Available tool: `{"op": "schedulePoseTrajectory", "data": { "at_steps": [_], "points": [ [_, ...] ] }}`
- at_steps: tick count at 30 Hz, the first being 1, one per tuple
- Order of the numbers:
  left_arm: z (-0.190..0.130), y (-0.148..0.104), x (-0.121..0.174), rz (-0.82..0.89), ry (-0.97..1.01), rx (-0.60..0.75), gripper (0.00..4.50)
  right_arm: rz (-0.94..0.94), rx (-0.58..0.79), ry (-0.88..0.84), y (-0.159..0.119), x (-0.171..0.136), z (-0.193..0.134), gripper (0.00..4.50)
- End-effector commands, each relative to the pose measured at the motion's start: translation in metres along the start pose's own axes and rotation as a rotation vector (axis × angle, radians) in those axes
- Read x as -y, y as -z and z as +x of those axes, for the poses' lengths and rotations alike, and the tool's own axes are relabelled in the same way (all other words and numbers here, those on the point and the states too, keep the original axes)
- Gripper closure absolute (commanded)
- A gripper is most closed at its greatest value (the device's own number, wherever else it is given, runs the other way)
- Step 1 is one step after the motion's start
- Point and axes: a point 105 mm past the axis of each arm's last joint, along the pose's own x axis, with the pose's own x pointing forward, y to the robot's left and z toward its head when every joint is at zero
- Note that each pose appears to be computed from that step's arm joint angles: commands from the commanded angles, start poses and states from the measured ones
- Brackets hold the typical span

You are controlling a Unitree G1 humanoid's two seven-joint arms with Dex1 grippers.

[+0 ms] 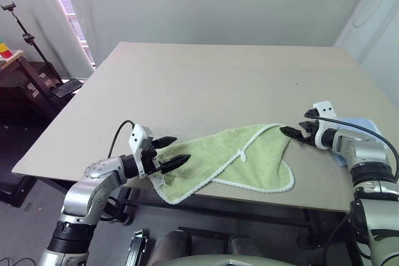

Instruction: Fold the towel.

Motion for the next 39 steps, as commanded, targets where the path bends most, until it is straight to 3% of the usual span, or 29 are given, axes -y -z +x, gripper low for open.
{"op": "schedulePoseTrajectory", "data": {
  "at_steps": [1, 6, 10, 19, 27, 36, 39],
  "points": [
    [0.001, -0.008, -0.004, 0.058, -0.011, 0.018, 0.0, -0.077, 0.026, -0.041, -0.019, -0.011, 0.008, 0.03],
    [0.0, -0.015, -0.007, 0.081, -0.023, 0.032, 0.0, -0.148, -0.021, -0.082, -0.014, -0.023, 0.016, 0.03],
    [-0.002, -0.015, -0.009, 0.098, -0.032, 0.024, 0.0, -0.175, -0.05, -0.095, -0.009, -0.028, 0.021, 1.22],
    [-0.006, -0.016, -0.016, 0.109, -0.055, 0.017, 0.0, -0.201, -0.064, -0.043, -0.006, -0.018, 0.016, 4.46],
    [-0.018, -0.021, -0.015, 0.105, -0.062, 0.013, 0.0, -0.193, 0.098, 0.015, -0.045, -0.016, 0.009, 4.46],
    [-0.019, -0.032, 0.031, 0.217, 0.116, -0.043, 0.0, -0.169, 0.267, 0.133, -0.097, -0.015, 0.006, 4.46],
    [-0.016, -0.036, 0.033, 0.236, 0.138, -0.049, 0.0, -0.152, 0.351, 0.168, -0.124, -0.019, 0.004, 4.46]
  ]
}}
